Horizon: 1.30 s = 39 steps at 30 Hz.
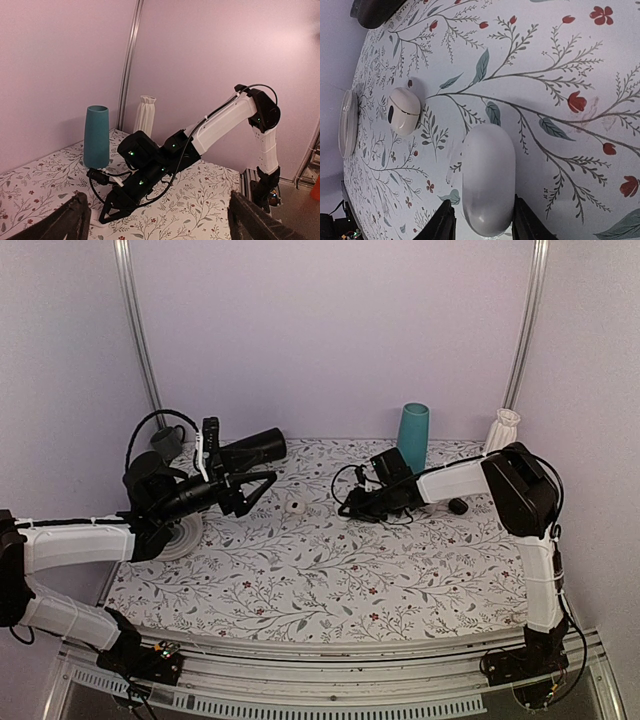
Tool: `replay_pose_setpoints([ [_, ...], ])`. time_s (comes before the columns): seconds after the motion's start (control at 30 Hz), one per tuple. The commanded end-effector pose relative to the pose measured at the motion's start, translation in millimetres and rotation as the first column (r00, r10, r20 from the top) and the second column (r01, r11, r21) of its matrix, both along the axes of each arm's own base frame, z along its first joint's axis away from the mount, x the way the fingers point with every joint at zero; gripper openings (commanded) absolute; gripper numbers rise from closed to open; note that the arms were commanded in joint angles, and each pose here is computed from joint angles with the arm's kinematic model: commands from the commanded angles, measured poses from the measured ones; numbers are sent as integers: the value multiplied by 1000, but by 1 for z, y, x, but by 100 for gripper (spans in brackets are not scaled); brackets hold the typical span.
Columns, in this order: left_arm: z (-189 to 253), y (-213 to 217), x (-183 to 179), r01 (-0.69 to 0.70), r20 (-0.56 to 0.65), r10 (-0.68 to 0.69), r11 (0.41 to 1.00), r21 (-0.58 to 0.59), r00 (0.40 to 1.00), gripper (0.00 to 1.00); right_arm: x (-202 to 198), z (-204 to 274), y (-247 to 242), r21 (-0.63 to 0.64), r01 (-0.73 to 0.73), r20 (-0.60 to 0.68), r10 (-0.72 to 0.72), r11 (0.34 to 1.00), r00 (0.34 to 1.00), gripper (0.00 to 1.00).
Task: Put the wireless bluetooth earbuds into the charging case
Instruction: Place the charging case with the earbuds at the center of the board, then reset both arms
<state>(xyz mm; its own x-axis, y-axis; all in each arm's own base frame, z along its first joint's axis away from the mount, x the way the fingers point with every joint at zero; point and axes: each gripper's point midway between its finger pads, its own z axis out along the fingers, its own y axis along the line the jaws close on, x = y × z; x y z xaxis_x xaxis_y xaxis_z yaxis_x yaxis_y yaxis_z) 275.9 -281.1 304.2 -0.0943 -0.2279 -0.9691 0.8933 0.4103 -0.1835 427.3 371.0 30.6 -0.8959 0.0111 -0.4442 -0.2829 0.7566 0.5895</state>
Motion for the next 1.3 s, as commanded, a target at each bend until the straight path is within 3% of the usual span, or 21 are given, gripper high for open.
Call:
replay_pose_setpoints([
  [0.0,3,4,-1,-3,5,3,1000,-11,1000,96,8,14,-3,-10,12,41,-11,1000,999,40],
  [0.13,3,4,-1,-4,5,4,1000,-11,1000,96,9,20,-8,-26,22,62,-21,999,998,47],
  [0.3,3,4,0,-1,5,1,1000,-12,1000,96,7,29,-12,-38,22,91,-19,999,996,69],
  [0.4,2,3,0,2,3,-2,1000,-12,1000,96,7,35,-15,-46,27,108,-22,999,994,76],
  [0.67,-7,6,18,-72,-55,73,997,10,996,96,-5,69,-34,-38,53,207,-44,998,977,84],
  [0.87,-21,27,43,-197,-132,202,979,50,970,96,-21,113,-84,-52,198,382,-164,979,910,86],
  [1.03,-37,66,64,-422,-184,427,904,69,885,96,-40,140,-145,-77,366,537,-270,927,799,90],
  [1.27,-66,135,84,-712,-165,740,673,200,652,96,-60,158,-232,-77,536,676,-351,841,648,91],
])
